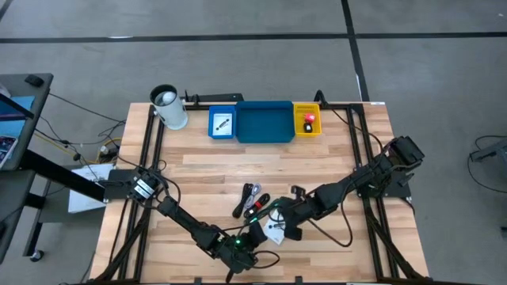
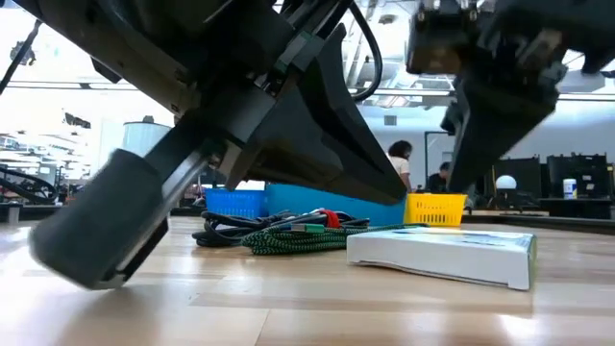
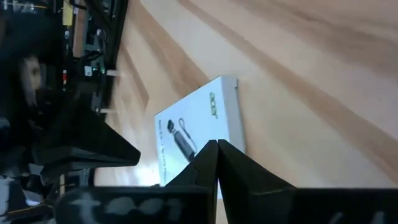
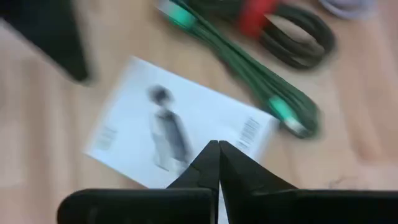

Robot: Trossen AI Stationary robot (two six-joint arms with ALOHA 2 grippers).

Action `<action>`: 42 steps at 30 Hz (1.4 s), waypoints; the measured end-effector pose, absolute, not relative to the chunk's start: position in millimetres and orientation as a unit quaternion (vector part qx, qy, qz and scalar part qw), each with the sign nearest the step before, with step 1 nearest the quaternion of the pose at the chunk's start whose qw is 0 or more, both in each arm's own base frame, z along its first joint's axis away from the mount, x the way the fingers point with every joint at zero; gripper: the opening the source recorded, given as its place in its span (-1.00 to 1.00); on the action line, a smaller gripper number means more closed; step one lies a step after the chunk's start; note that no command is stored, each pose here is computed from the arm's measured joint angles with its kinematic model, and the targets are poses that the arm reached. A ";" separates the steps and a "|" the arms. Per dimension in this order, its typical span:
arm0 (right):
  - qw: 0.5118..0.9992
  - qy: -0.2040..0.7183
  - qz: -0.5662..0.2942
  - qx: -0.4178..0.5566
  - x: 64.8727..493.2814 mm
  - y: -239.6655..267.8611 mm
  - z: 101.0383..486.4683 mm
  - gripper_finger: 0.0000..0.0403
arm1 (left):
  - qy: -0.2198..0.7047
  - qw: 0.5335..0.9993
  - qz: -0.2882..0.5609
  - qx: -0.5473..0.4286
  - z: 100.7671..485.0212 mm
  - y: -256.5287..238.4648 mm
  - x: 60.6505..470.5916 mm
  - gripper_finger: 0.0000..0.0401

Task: Pick and place items into bin
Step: Put the card reader box into the blue basket

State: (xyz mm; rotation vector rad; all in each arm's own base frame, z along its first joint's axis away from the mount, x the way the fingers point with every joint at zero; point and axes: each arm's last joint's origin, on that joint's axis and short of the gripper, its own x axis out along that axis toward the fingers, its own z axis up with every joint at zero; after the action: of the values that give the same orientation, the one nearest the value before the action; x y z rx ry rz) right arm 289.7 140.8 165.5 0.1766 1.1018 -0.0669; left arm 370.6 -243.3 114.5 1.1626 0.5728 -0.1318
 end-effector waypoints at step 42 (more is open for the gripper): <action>0.845 0.499 -0.020 0.193 257.7 151.9 114.8 -1.00 | 0.268 0.798 -0.072 0.535 114.6 -244.1 369.9 -1.00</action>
State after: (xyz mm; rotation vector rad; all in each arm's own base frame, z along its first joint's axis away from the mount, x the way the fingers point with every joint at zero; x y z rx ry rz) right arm 257.7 151.9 114.8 0.4066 1.0527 -0.0425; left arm 369.9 -244.1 114.6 1.1493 0.5749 -0.1553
